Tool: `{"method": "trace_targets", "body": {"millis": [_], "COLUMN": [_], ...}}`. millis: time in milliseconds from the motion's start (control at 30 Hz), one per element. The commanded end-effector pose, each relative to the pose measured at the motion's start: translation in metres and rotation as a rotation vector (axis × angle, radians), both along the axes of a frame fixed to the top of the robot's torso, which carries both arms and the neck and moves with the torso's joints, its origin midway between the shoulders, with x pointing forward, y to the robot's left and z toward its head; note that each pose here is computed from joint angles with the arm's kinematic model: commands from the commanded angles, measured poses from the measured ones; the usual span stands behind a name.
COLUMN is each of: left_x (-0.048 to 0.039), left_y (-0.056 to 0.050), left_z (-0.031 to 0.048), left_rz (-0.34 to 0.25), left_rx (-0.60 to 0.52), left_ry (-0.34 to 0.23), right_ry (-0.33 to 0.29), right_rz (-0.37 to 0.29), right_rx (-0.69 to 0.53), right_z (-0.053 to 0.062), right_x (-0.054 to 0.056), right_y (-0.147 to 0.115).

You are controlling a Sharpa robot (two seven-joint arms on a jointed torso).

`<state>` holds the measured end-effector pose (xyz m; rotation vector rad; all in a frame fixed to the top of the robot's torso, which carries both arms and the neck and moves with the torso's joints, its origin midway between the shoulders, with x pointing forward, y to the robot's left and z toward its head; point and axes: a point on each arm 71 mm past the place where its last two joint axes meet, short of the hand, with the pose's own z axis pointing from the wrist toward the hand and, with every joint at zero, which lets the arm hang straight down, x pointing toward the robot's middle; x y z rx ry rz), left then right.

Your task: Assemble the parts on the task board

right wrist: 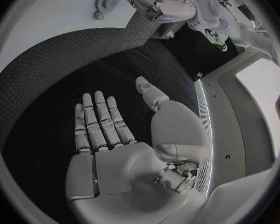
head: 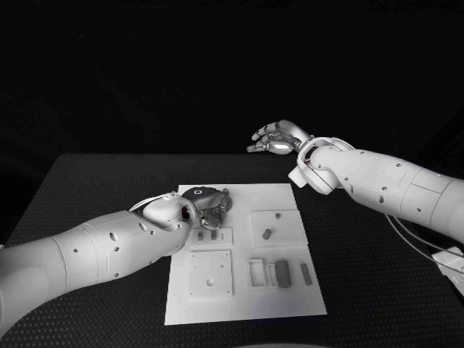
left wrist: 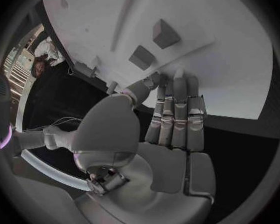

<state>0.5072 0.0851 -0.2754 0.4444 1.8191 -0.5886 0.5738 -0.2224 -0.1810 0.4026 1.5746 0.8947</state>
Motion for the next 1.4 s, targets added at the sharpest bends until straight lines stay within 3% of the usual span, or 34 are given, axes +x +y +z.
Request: {"method": "trace_targets", "body": {"millis": [33,400,600,900,1400], "left_x": [-0.0014,0.0004,0.0001,-0.0040,-0.0006], "left_y": [-0.002,0.001,0.001,0.000,0.018], "left_z": [-0.0034,-0.0111,-0.0114,-0.0071,0.0071], "left_rz": [-0.017,0.000,-0.003,-0.022,0.027], "left_rx": [0.022,0.023,0.013,-0.042,-0.190], "left_ry": [0.009,-0.008,-0.018,-0.049,-0.114], "right_ry": [-0.001,-0.001,-0.002,-0.002,-0.001], "right_rz": [0.018,0.018,0.018,0.018,0.020], "right_rx": [0.001,0.002,0.002,0.002,0.004], "right_z": [0.000,0.000,0.000,0.000,0.000], "right_x": [0.000,-0.001,-0.001,-0.001,-0.001], "right_y": [0.002,0.002,0.002,0.002,0.002]}}
